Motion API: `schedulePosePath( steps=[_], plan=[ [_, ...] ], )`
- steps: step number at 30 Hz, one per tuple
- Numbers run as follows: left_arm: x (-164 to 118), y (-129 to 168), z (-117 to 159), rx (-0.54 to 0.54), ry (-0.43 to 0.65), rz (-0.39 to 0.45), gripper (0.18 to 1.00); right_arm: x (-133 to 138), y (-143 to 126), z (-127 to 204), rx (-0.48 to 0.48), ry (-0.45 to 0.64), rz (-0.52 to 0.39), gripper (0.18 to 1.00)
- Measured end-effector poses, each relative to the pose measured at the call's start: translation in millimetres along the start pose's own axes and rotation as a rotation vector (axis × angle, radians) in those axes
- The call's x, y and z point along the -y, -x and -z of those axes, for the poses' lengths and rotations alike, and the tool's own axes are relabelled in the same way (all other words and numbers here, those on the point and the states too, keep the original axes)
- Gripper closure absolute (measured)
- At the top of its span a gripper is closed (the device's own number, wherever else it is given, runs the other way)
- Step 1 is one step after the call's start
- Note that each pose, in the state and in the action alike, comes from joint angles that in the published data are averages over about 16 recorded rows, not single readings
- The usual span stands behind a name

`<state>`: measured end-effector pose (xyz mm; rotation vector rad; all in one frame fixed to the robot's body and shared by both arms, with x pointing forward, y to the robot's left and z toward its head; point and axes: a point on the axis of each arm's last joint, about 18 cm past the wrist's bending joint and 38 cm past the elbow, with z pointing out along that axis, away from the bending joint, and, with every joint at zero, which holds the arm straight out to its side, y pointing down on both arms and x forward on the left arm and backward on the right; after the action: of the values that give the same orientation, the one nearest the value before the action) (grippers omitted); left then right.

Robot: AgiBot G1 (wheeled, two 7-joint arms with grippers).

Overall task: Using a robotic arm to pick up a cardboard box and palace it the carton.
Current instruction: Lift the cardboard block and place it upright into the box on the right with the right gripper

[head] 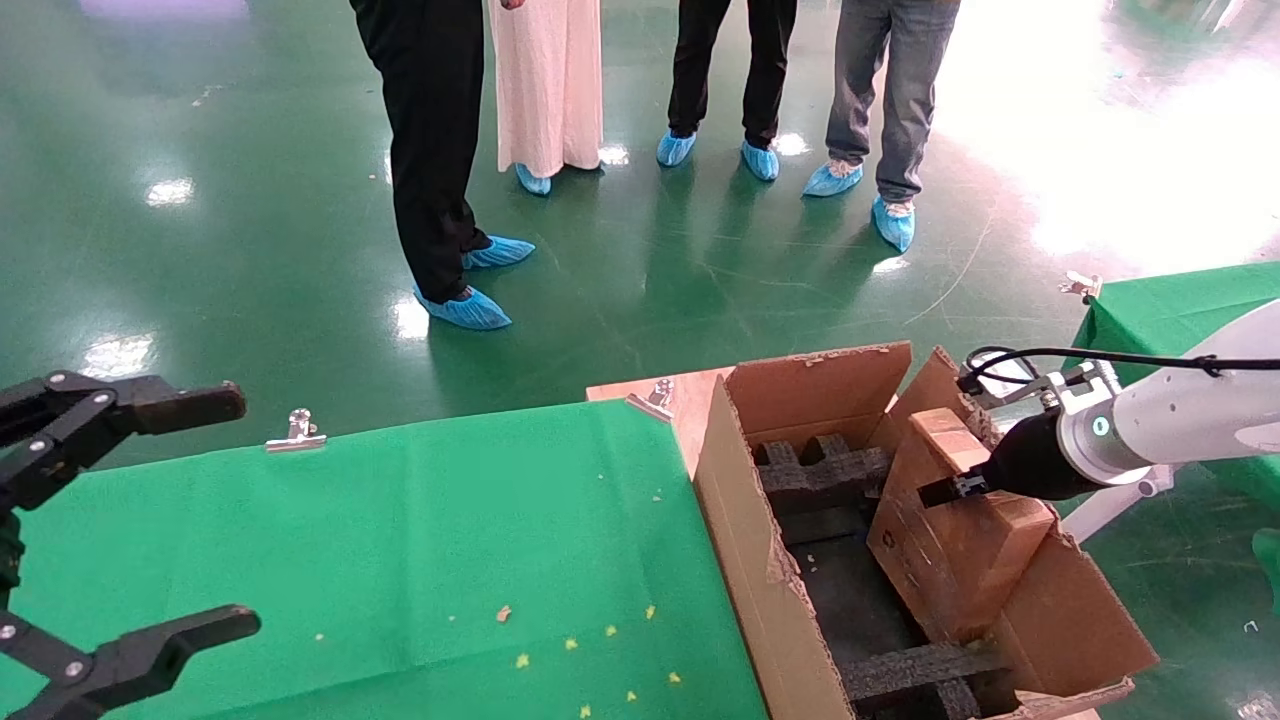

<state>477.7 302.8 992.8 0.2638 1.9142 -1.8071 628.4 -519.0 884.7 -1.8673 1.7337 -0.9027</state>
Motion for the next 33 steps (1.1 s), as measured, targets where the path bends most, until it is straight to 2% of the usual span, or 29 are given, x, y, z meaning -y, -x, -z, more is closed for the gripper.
schedulePosePath(
  steps=[15,33],
  plan=[
    [0,0,0,0.000,0.000,0.000,0.184,5,-4,1,-0.005,-0.006,0.005,0.892],
    [0,0,0,0.000,0.000,0.000,0.184,-18,7,-24,0.008,0.051,0.017,0.894]
  ],
)
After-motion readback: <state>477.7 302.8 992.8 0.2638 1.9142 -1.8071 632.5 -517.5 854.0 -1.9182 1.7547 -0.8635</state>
